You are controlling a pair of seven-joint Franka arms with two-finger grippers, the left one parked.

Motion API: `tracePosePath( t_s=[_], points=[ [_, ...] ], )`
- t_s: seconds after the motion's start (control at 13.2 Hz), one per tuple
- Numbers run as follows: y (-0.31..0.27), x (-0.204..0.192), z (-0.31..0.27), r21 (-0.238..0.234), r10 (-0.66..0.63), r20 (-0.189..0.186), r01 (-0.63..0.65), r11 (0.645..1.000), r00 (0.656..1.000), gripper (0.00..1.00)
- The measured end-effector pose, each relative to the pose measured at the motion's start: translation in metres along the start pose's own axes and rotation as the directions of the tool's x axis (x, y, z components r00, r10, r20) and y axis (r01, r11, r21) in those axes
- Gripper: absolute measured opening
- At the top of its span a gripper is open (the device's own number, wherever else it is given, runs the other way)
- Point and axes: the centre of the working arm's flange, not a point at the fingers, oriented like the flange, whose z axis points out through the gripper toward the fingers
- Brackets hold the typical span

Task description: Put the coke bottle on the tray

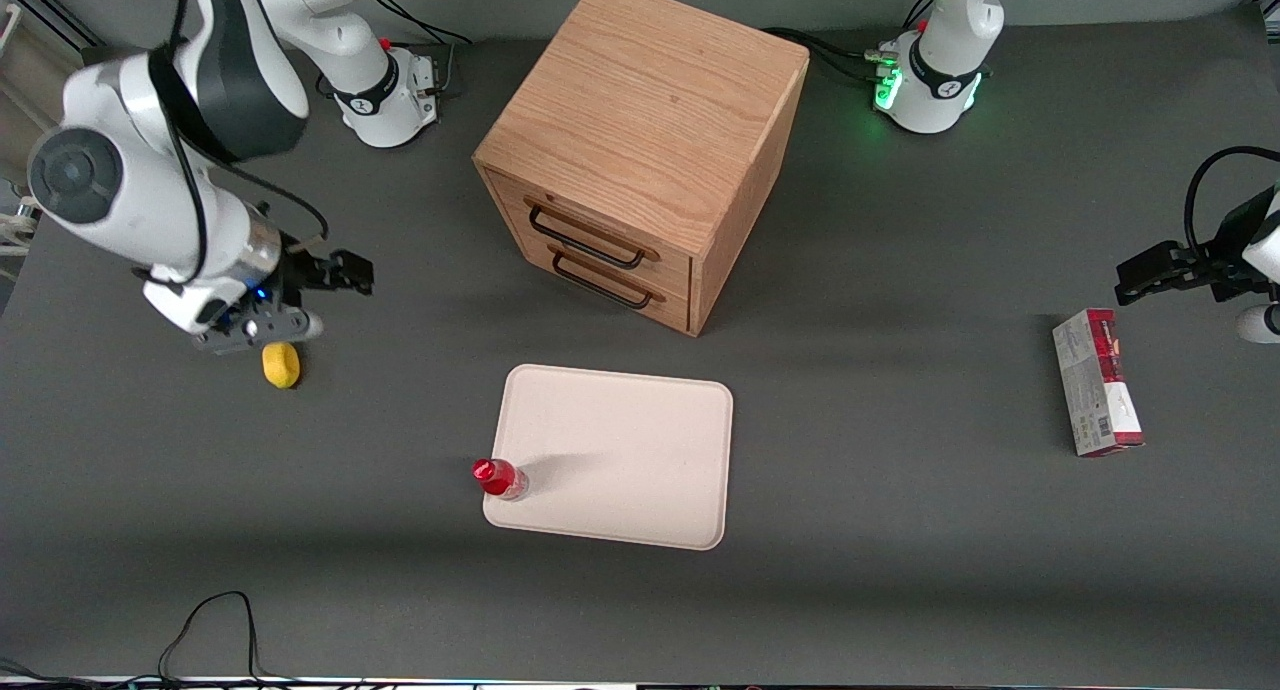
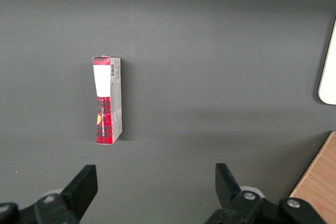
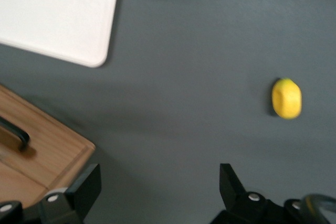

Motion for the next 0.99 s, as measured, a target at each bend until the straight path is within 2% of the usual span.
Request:
tracePosePath(
  t_s=[0.3, 0.46, 0.99],
  points=[
    [0.058, -0.039, -0.033, 0.026, 0.026, -0.043, -0.025, 0.999, 0.999, 1.00],
    [0.076, -0.045, -0.047, 0.031, 0.055, -0.044, -0.053, 0.998, 0.998, 1.00],
    [0.080, -0.045, -0.072, 0.025, 0.062, -0.064, -0.061, 0.998, 0.996, 1.00]
  ],
)
